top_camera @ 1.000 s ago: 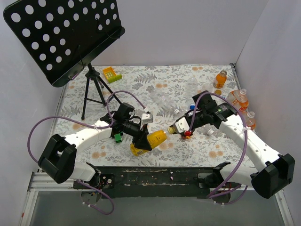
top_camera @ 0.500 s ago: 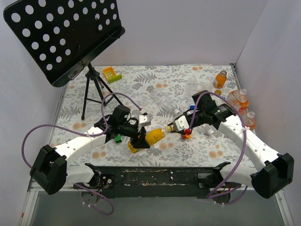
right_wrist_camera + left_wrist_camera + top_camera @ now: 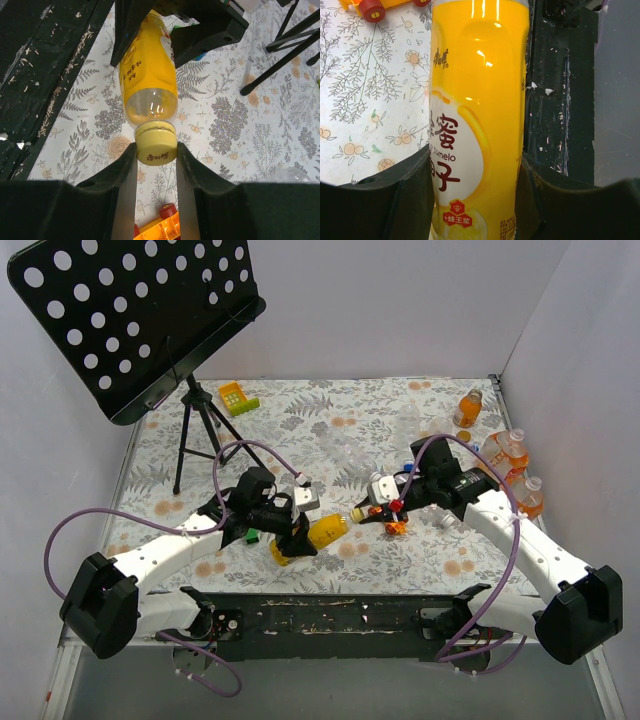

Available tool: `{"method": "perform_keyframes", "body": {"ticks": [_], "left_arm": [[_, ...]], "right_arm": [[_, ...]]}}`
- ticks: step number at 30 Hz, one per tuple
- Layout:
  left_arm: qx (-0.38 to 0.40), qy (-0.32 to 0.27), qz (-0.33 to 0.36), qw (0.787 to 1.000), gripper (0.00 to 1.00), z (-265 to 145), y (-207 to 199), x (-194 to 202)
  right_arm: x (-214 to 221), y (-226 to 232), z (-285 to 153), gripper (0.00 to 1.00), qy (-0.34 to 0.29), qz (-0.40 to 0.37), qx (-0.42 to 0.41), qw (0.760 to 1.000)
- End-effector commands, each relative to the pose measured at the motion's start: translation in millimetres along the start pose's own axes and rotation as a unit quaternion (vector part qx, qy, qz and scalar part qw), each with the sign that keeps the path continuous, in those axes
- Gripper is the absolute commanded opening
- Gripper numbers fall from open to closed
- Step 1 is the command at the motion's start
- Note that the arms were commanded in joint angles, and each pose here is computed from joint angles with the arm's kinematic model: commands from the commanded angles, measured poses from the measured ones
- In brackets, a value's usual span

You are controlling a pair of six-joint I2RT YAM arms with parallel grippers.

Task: Unscrew the bottle caps
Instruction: Unscrew the bottle cap from the plastic bottle.

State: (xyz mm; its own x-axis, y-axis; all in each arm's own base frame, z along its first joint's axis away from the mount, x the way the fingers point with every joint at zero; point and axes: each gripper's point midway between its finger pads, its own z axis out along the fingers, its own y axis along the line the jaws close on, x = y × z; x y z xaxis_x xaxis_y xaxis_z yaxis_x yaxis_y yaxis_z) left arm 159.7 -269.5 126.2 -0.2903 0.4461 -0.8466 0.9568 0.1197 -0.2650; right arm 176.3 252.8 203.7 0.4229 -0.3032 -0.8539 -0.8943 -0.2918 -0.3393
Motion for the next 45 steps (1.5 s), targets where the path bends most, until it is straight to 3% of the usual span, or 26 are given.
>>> {"method": "perform_keyframes", "body": {"ticks": [1,5,12,15,17,21,24,29,38,42,45], "left_arm": [[-0.036,-0.029,0.011,0.999,0.0,-9,9,-17],[-0.045,-0.031,0.014,0.998,0.0,-11,10,-16],[-0.058,-0.035,0.014,0.998,0.0,-12,12,-14],[-0.074,-0.042,0.014,0.996,0.0,-15,15,-18],[-0.087,-0.047,0.015,0.995,0.0,-16,17,-20],[-0.094,-0.054,0.02,0.994,0.0,-11,15,-23],[-0.089,-0.053,0.021,0.994,0.0,-5,10,-24],[-0.087,-0.052,0.024,0.995,0.0,2,10,-27],[-0.1,-0.053,0.025,0.993,0.0,3,15,-30],[-0.104,-0.054,0.025,0.993,0.0,2,16,-32],[-0.104,-0.057,0.026,0.993,0.0,2,16,-34]], "right_arm": [[-8,4,-3,0.28,-0.014,0.041,0.009,0.999],[-8,-1,-5,0.44,-0.003,0.079,0.02,0.997],[-18,-4,-10,0.51,-0.012,0.151,0.023,0.988],[-23,-11,-13,0.56,-0.015,0.227,0.042,0.973],[-25,-20,-14,0.59,-0.029,0.314,0.061,0.947],[-14,-36,-11,0.6,-0.038,0.515,0.116,0.848],[-13,-40,-6,0.61,-0.052,0.555,0.121,0.821],[-11,-36,1,0.61,-0.059,0.594,0.094,0.797],[-5,-22,5,0.53,-0.05,0.611,0.077,0.786],[-6,-22,6,0.46,-0.051,0.612,0.07,0.786],[-8,-23,7,0.3,-0.053,0.612,0.06,0.787]]}}
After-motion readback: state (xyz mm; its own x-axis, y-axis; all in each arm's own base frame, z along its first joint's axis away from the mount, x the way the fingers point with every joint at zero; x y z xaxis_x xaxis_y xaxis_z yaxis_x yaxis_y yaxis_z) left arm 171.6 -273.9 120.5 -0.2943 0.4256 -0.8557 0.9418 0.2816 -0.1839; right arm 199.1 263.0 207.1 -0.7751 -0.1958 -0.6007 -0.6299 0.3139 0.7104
